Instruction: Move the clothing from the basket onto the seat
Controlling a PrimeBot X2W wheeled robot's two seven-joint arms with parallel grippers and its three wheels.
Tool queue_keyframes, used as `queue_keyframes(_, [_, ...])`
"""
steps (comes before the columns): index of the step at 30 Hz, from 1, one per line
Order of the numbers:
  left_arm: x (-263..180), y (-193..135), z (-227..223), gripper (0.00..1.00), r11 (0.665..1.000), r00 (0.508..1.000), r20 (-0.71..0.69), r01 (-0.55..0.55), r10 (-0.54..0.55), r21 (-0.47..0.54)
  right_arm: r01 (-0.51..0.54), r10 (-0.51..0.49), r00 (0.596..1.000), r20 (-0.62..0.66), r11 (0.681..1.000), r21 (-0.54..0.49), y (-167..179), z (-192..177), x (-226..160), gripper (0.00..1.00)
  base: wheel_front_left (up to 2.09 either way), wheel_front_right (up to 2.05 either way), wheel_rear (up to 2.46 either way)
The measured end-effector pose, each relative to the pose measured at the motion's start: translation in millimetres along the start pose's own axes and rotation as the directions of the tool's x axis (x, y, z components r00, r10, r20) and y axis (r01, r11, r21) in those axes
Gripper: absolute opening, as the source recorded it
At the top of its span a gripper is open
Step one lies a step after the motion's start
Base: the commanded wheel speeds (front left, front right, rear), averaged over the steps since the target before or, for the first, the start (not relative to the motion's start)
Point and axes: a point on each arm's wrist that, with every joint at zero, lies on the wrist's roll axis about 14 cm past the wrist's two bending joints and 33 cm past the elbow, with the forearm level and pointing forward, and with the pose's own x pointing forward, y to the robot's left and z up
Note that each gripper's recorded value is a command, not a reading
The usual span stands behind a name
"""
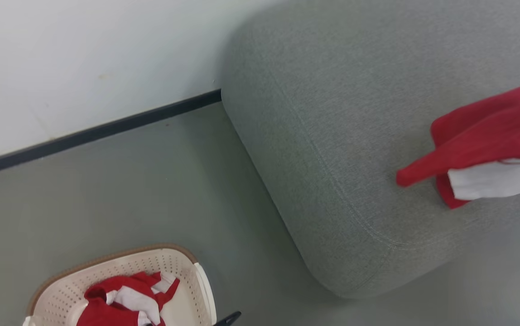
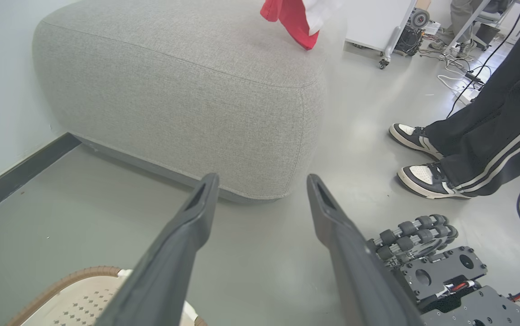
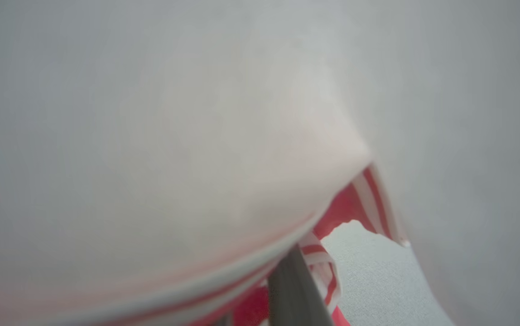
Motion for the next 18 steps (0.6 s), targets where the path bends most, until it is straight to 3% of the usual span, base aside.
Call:
queue_keyframes(10, [-12,36,-20,1.00,0.999,0.999,-0.030,-0.045,0.044,-0.022,0.016,-0.016,1.000,-0.016,1.000,0.010,2,-9,73,0.00,0.00,0.00,0.00])
queue_keyframes(18, [-20,68,-32,1.00,0.991,0.993,-0.035,-0.119,0.117,-0.058,0.078,-0.077,0.994,-0.073,0.997,0.008,-10,-28,109,0.00,0.00,0.00,0.00])
